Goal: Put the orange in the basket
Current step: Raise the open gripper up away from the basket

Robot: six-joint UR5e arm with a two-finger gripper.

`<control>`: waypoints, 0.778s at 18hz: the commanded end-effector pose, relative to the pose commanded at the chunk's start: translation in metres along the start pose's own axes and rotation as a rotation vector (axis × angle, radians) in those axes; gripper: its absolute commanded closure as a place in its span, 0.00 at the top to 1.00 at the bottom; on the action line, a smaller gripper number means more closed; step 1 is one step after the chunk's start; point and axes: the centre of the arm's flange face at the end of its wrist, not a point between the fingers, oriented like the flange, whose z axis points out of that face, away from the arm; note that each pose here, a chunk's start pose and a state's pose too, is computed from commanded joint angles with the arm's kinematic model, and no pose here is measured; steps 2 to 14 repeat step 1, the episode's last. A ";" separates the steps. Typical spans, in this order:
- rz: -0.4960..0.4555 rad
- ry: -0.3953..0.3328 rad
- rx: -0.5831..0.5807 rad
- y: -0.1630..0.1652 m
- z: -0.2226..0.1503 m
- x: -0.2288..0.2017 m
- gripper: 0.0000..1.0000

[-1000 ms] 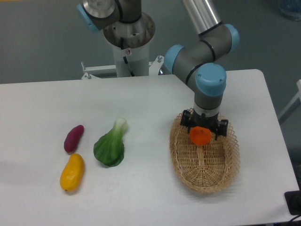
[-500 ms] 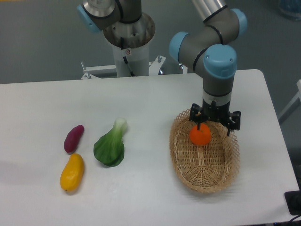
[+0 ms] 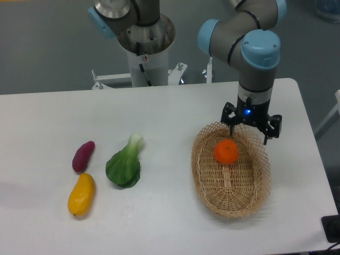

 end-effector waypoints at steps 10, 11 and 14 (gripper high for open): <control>0.000 -0.001 0.001 0.000 -0.001 0.000 1.00; 0.000 -0.001 0.001 0.000 -0.001 0.000 1.00; 0.000 -0.001 0.001 0.000 -0.001 0.000 1.00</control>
